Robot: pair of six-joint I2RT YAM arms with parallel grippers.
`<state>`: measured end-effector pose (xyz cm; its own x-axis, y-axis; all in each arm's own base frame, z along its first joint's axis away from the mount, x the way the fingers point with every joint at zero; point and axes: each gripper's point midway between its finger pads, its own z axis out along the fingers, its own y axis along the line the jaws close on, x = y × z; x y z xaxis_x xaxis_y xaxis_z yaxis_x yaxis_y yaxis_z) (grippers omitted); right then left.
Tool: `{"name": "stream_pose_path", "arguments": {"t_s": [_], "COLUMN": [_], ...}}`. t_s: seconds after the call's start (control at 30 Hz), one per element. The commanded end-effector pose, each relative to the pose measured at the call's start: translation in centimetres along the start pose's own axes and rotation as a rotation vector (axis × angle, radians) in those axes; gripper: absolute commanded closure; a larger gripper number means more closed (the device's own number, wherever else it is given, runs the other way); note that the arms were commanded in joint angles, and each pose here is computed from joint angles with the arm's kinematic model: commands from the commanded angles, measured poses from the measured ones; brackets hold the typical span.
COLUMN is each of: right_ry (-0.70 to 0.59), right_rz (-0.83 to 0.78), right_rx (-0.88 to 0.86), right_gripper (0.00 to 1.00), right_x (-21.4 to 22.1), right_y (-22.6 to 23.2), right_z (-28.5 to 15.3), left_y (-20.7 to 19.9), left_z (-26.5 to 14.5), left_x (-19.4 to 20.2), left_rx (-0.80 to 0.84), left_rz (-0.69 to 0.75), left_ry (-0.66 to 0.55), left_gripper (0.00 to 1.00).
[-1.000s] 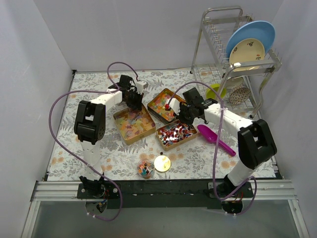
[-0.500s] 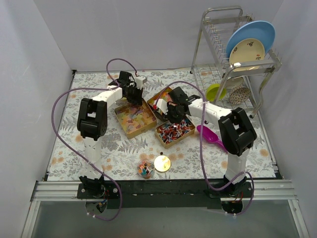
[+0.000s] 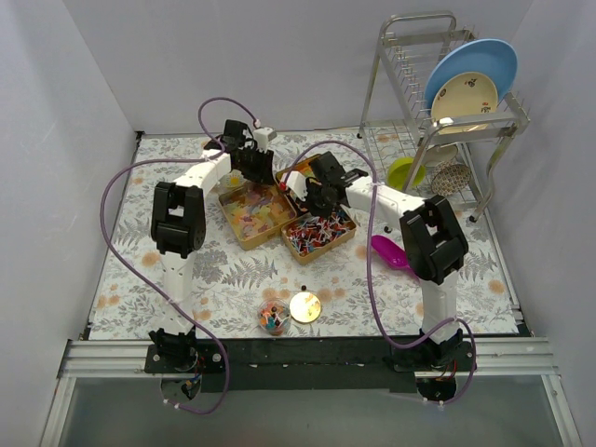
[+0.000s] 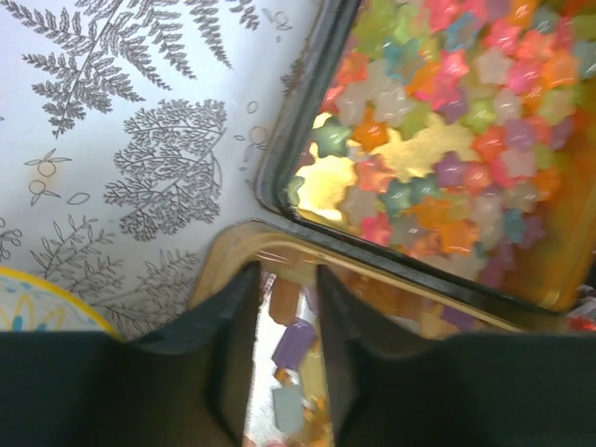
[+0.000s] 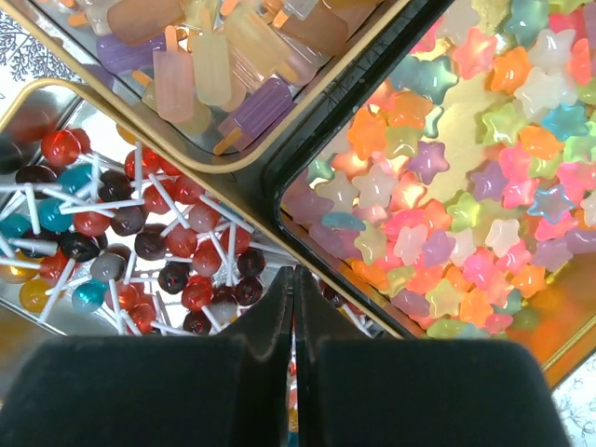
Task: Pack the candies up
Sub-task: Adjust the storage box at the center of the board.
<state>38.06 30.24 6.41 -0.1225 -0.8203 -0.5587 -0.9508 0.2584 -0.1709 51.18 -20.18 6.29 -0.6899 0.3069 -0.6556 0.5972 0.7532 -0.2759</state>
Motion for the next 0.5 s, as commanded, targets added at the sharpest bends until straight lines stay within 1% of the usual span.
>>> {"name": "stream_pose_path", "arguments": {"t_s": [0.0, 0.03, 0.07, 0.13, 0.17, 0.2, 0.27, 0.3, 0.33, 0.37, 0.4, 0.43, 0.47], "right_ry": [-0.106, -0.117, -0.136, -0.159, -0.182, -0.183, -0.218, -0.221, -0.234, -0.275, -0.264, -0.275, -0.312], "right_rz": [-0.01, -0.01, -0.012, -0.027, -0.048, -0.056, -0.109, -0.122, -0.146, -0.179, -0.245, -0.284, -0.326], "right_rx": [0.101, 0.106, 0.1, 0.063, 0.01, -0.029, -0.134, -0.174, -0.199, -0.235, -0.284, -0.317, -0.351], "right_gripper": [0.99, 0.99, 0.91, 0.74, 0.6, 0.55, 0.48, 0.47, 0.46, 0.45, 0.45, 0.44, 0.44], "right_x": [-3.7, -3.9, -4.0, -4.1, -4.0, -3.6, -2.8, -2.2, -1.9, -2.0, -0.6, -0.1, -0.3], "right_y": [-1.9, -1.7, -1.0, 0.3, 1.9, 3.0, 6.0, 7.2, 8.0, 9.2, 10.6, 11.5, 12.6], "right_z": [-4.5, -5.3, -6.7, -8.0, -9.0, -9.3, -10.2, -10.4, -10.6, -11.4, -11.3, -11.5, -12.2], "left_y": [-2.0, -2.3, -2.8, -3.2, -4.1, -4.1, -5.2, -5.8, -6.1, -6.4, -6.9, -7.1, -7.7], "left_z": [-5.3, -6.2, -8.0, -9.8, -11.7, -12.0, -13.3, -14.3, -14.3, -14.5, -15.1, -14.8, -15.0], "left_x": [-4.4, -4.5, -4.9, -4.1, -4.8, -3.6, -3.2, -3.1, -1.9, -1.4, -1.3, -0.1, 0.1], "left_rx": [0.025, 0.024, 0.022, 0.039, 0.046, 0.051, 0.073, 0.072, 0.083, 0.087, 0.086, 0.094, 0.117], "left_rz": [-0.068, -0.082, -0.1, -0.133, -0.114, -0.127, -0.103, -0.094, -0.109, -0.115, -0.122, -0.143, -0.147], "left_ry": [-0.054, -0.053, -0.062, -0.06, -0.09, -0.073, -0.078, -0.09, -0.071, -0.065, -0.075, -0.054, -0.054], "left_gripper": [0.63, 0.61, 0.59, 0.54, 0.53, 0.5, 0.48, 0.46, 0.44, 0.43, 0.42, 0.38, 0.37]}}
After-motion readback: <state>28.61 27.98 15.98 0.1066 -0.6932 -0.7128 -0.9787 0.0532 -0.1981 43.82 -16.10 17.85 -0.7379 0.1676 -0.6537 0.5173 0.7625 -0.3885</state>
